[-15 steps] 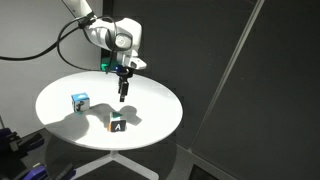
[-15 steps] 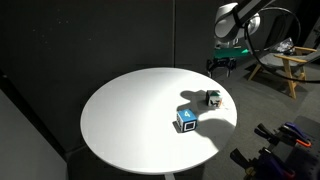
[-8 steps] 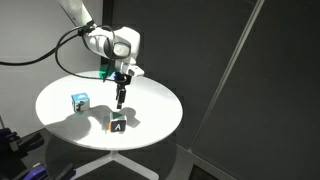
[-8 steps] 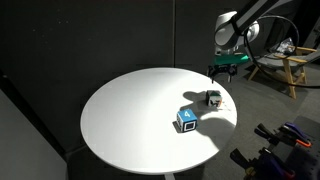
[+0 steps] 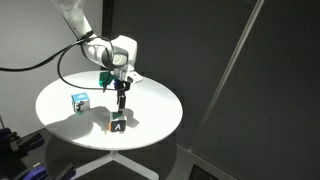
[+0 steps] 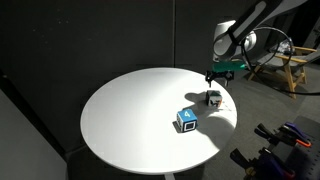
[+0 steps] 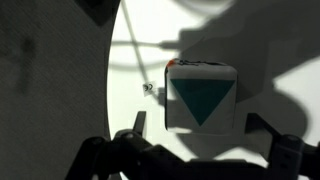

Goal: Pick up the block with the letter a on it and put it on the table next to the block with the number four on it

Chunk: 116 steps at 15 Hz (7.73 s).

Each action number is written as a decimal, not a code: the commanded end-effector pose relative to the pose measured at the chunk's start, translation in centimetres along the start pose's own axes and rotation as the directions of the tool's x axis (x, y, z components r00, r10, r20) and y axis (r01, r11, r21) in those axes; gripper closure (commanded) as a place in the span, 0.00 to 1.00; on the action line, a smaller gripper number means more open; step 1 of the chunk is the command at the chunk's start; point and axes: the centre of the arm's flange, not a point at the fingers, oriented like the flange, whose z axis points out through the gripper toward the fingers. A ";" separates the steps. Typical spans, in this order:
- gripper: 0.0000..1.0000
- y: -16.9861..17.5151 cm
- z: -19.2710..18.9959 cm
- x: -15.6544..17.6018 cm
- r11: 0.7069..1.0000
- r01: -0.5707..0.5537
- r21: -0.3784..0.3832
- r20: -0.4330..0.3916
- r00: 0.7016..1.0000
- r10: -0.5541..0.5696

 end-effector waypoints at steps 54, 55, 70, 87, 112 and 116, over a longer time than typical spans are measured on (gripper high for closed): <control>0.93 -2.9 0.5 -0.2 0.993 0.086 -0.085 -0.050 0.995 -0.090; 0.93 -3.0 0.0 -0.4 0.992 0.091 -0.083 -0.052 0.994 -0.096; 0.94 -7.0 -7.4 -5.5 0.903 0.424 -0.077 -0.041 0.903 -0.427; 0.82 -9.4 -8.8 -12.0 0.633 0.772 -0.055 -0.026 0.633 -0.774; 0.95 -14.1 -11.4 -15.1 0.199 0.977 -0.070 -0.064 0.195 -0.979; 0.95 -15.1 -11.7 -15.8 0.077 0.993 -0.089 -0.074 0.071 -0.995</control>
